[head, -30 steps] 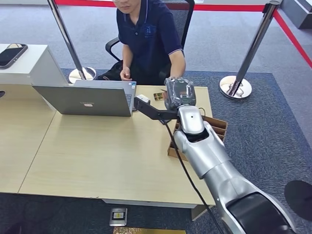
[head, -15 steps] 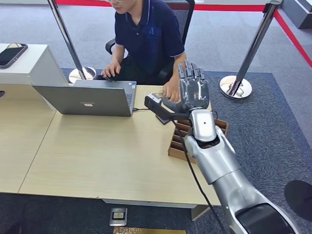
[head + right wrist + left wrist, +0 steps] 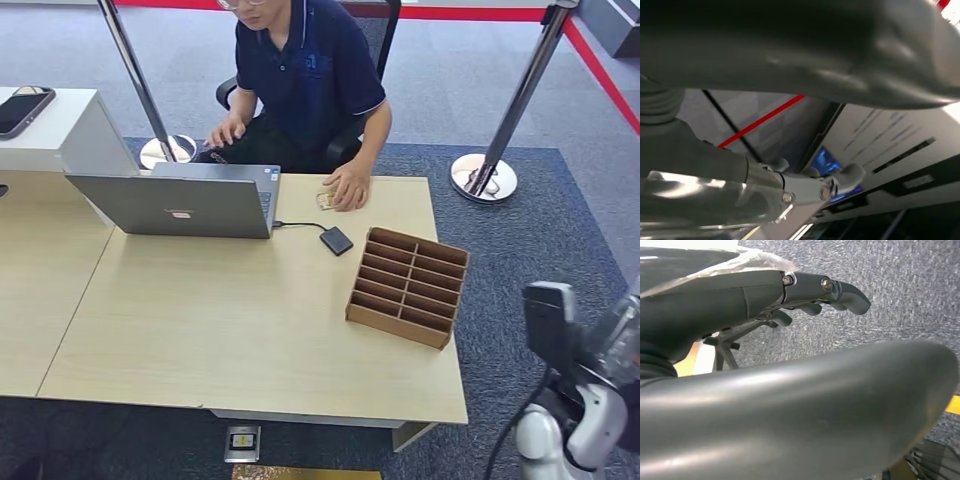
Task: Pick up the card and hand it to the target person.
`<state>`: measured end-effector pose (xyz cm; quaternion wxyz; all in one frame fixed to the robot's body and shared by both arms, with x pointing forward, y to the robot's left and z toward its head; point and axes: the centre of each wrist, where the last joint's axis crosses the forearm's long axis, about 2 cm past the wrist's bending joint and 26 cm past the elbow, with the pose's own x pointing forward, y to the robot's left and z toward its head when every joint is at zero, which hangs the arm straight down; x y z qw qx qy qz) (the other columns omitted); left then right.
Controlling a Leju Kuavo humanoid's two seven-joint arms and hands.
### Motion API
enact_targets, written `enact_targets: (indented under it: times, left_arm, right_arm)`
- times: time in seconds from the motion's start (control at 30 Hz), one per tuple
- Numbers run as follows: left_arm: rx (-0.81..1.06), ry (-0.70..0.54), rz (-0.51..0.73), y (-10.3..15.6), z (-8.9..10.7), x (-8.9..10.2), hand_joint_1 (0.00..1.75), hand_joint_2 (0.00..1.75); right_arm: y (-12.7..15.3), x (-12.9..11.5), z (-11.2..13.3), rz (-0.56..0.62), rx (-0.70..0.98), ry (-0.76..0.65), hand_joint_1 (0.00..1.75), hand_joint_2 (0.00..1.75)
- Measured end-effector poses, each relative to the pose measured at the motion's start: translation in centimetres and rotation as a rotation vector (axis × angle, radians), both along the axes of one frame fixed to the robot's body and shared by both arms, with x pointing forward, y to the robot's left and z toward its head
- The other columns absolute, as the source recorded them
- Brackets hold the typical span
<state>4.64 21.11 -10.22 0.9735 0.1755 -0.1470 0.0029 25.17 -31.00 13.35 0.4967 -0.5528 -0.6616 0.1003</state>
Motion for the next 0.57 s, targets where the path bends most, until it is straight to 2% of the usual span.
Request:
enact_targets:
  times: [0.03,0.17,0.27,0.37,0.5,0.57]
  left_arm:
    - [-0.004,-0.001,-0.003,-0.1,0.0,0.0,0.00,0.00]
    - [-0.017,-0.009,-0.025,-0.1,0.0,0.2,0.00,1.75]
    - [-0.027,-0.020,-0.041,-0.2,0.0,0.3,0.00,1.75]
    - [-0.033,-0.035,-0.050,-0.2,0.1,0.5,0.00,1.75]
    - [-0.036,-0.062,-0.061,-0.3,0.1,0.7,0.00,1.75]
    - [-0.038,-0.071,-0.069,-0.4,0.1,0.8,0.00,1.75]
  right_arm:
    - [-2.4,-1.5,-0.8,-0.040,0.058,0.004,0.00,0.00]
    - [-10.7,-7.3,-4.4,-0.231,0.123,0.086,0.00,0.00]
    - [-14.1,-11.5,-8.4,-0.444,0.196,0.237,0.00,0.00]
    - [-14.8,-15.0,-12.8,-0.620,0.319,0.422,0.00,0.00]
    - [-12.5,-17.5,-18.2,-0.750,0.549,0.690,0.00,1.75]
    - [-10.9,-18.0,-19.8,-0.766,0.656,0.798,0.00,1.75]
